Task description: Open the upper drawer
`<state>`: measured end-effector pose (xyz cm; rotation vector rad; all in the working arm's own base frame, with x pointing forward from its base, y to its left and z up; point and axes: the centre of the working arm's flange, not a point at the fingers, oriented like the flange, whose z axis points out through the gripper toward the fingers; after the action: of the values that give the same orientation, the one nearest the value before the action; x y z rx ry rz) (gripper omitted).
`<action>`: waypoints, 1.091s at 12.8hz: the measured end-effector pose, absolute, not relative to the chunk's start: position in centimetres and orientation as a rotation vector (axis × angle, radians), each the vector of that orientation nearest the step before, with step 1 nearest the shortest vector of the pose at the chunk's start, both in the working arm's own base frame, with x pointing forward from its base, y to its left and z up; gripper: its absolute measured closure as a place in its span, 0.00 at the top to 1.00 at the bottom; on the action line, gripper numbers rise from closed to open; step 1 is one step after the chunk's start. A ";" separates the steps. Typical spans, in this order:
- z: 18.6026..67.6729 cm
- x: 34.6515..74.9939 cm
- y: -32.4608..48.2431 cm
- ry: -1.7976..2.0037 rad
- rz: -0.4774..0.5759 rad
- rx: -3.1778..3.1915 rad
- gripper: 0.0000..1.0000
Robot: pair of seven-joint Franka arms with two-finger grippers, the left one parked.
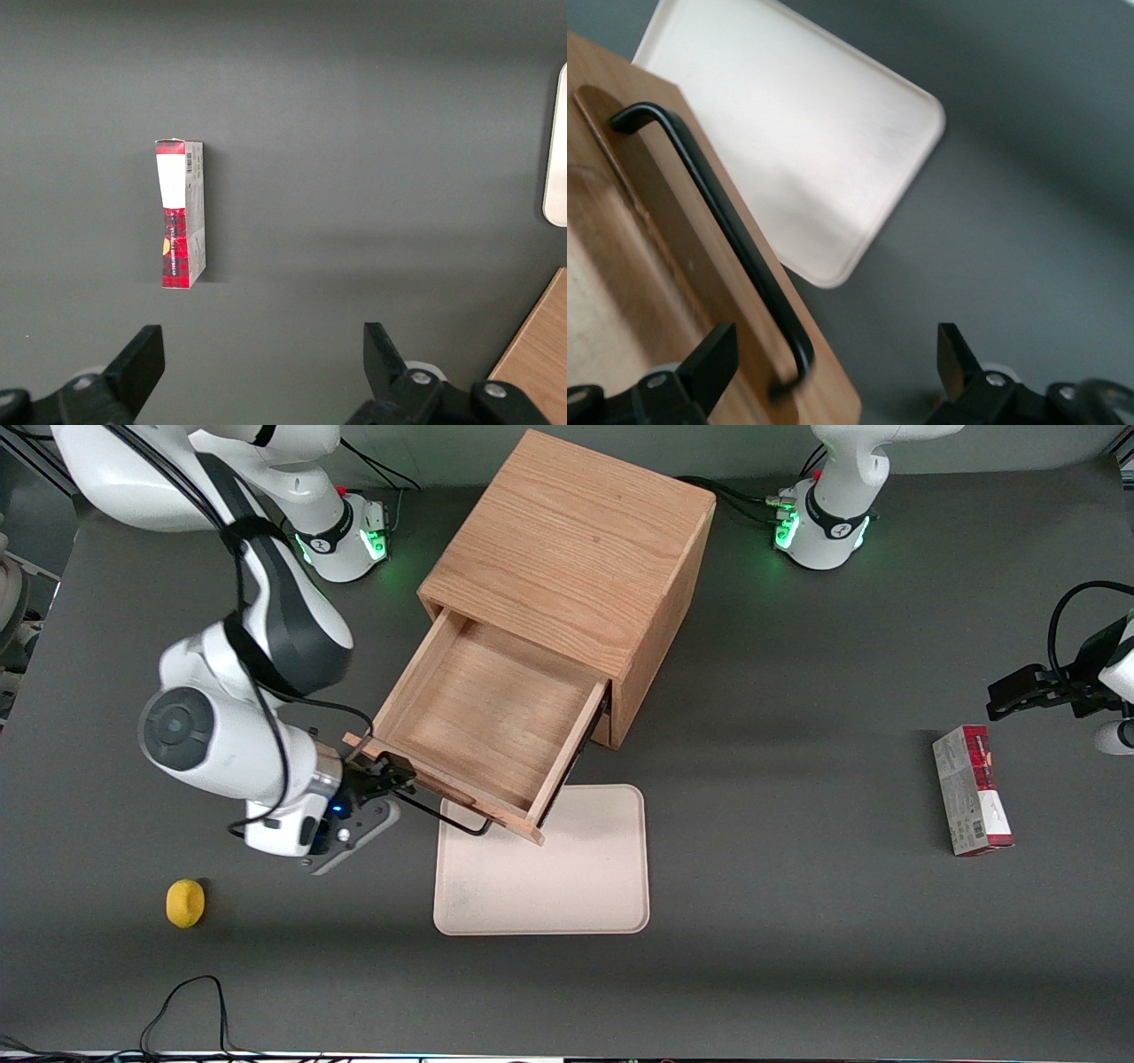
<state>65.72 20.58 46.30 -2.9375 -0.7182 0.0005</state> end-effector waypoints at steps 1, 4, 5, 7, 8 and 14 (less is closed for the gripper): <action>49.6 65.1 18.1 -0.573 0.004 -2.984 1.00; 58.0 62.0 7.8 -0.007 0.040 -3.069 1.00; 59.6 61.1 4.8 0.162 0.053 -3.077 1.00; 60.7 59.6 0.6 0.343 0.092 -3.076 1.00; 60.6 59.1 -0.4 0.374 0.102 -3.075 1.00; 59.8 52.9 -0.8 0.373 -0.008 -3.079 1.00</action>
<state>52.95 -0.78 59.83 -3.0786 0.3727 -0.0078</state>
